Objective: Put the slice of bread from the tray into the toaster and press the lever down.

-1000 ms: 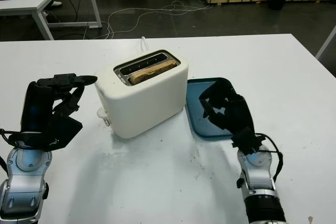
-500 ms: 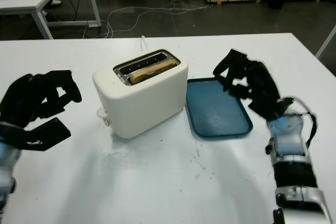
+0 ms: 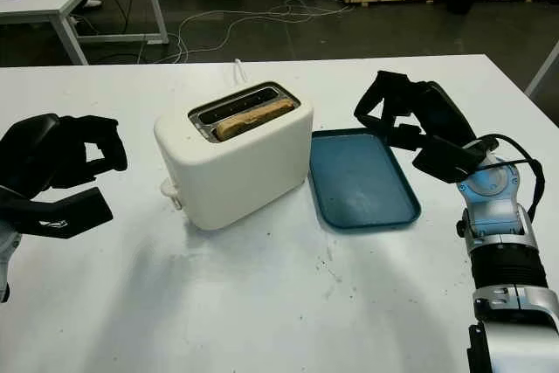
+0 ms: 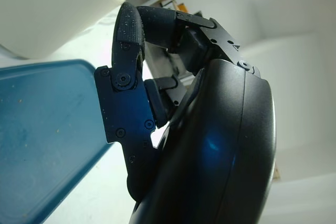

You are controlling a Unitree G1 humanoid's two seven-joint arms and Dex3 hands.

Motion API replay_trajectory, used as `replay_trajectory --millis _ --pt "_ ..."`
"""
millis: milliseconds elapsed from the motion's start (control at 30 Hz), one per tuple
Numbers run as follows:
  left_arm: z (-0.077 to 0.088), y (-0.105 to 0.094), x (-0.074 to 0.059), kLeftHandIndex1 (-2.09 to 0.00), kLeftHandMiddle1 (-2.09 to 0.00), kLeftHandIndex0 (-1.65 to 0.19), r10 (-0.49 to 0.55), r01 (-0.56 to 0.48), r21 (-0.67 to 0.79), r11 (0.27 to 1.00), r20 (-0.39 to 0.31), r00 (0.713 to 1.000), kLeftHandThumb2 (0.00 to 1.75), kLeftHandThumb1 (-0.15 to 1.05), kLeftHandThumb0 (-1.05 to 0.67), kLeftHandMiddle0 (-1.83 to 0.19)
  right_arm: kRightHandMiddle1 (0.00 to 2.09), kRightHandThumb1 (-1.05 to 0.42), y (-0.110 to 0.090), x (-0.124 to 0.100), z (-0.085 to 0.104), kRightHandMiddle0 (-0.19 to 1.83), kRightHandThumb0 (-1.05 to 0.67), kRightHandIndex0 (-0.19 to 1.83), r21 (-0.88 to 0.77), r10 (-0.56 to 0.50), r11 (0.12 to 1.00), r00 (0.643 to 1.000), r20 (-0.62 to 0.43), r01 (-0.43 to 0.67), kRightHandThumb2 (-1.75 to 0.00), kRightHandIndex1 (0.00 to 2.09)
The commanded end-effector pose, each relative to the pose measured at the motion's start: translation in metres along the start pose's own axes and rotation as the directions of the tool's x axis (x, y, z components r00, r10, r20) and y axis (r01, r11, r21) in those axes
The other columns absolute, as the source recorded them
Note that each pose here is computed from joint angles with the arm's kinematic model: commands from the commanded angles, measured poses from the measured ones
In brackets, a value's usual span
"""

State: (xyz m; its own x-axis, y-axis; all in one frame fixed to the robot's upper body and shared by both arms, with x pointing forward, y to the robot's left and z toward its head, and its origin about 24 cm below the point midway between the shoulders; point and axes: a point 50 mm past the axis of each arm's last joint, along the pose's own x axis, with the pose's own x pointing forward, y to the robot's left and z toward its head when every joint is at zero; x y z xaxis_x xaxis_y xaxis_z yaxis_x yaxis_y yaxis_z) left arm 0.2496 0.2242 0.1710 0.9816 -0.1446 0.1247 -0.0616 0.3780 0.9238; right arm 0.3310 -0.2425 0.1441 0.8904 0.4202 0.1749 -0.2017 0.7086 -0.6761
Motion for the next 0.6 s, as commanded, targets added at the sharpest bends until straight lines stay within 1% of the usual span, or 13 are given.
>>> replay_trajectory --millis 0,167,400,567 --pt "0.002 0.003 0.003 -1.37 -1.75 -0.88 0.028 -0.029 0.019 0.999 0.013 1.0 0.01 0.92 -0.09 -0.86 1.65 -0.92 0.0 0.001 0.0 0.5 -0.48 0.73 -0.019 0.012 1.0 1.0 0.006 -0.012 -0.41 1.75" --pt "0.0 0.001 0.004 -1.4 -1.75 -0.88 0.035 -0.035 0.022 0.999 0.016 0.999 0.0 0.91 -0.08 -0.88 1.74 -0.92 0.006 0.0 -0.005 0.44 -0.48 0.7 -0.015 0.034 0.999 0.999 0.019 -0.033 -0.41 1.75" --pt "0.0 -0.002 0.004 -1.43 -1.75 -0.86 0.031 -0.031 0.016 0.999 0.016 0.999 0.0 0.91 -0.07 -0.88 1.75 -0.92 0.011 -0.002 -0.01 0.49 -0.47 0.78 0.002 0.071 0.997 0.997 0.003 -0.071 -0.41 1.75" --pt "-0.001 -0.003 0.004 -1.47 -1.75 -0.84 0.032 -0.033 0.018 0.999 0.023 0.999 0.0 0.91 -0.07 -0.89 1.75 -0.92 0.013 -0.003 -0.01 0.49 -0.46 0.77 0.007 0.075 0.997 0.997 0.015 -0.075 -0.42 1.75"
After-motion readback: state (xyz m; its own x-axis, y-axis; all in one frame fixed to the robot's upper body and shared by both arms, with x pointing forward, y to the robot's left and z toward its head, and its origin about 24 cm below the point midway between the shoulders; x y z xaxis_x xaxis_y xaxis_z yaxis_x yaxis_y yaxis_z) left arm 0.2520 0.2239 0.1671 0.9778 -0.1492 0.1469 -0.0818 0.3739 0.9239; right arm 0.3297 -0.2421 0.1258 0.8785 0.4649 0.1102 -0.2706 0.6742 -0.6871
